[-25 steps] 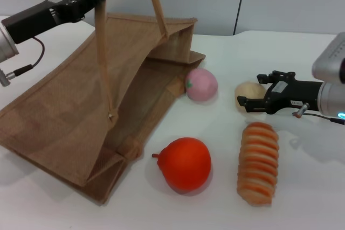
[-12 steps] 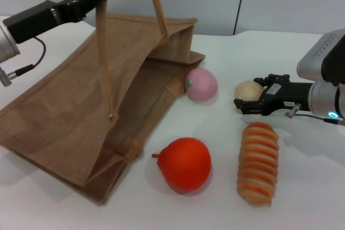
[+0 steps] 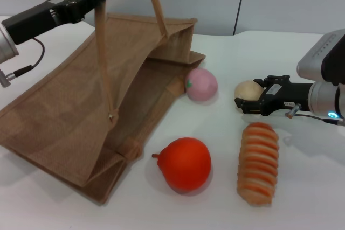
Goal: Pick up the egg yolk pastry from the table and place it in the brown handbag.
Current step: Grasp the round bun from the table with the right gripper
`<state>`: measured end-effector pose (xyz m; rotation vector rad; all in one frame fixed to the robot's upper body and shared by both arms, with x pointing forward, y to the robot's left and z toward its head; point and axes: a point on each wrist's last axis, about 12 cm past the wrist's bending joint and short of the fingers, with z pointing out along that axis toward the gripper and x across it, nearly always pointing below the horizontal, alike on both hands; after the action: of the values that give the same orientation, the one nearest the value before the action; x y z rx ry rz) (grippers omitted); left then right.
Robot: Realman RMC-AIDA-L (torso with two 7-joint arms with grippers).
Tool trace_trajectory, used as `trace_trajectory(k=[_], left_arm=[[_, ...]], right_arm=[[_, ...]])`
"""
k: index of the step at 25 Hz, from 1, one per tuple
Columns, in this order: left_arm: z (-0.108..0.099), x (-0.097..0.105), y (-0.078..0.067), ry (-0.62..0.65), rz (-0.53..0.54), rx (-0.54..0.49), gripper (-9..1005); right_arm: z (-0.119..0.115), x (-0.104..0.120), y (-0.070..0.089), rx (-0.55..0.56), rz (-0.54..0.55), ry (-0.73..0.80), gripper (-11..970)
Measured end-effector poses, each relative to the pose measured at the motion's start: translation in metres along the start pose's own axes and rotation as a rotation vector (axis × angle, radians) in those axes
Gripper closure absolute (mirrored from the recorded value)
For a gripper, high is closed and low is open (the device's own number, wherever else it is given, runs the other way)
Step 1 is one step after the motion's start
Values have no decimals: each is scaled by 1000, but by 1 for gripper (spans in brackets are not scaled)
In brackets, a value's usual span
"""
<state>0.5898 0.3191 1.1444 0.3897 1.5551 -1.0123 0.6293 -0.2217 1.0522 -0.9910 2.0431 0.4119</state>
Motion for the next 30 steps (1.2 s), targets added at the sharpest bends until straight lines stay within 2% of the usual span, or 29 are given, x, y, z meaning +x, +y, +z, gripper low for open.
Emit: trace_trajectory(k=[12, 30], left_arm=[[-1, 0, 0, 1, 0, -2, 833], [-2, 0, 0, 1, 0, -2, 829]], right_arm=[[0, 2, 1, -8, -7, 15, 226], [-3, 3, 1, -27, 18, 10, 248]])
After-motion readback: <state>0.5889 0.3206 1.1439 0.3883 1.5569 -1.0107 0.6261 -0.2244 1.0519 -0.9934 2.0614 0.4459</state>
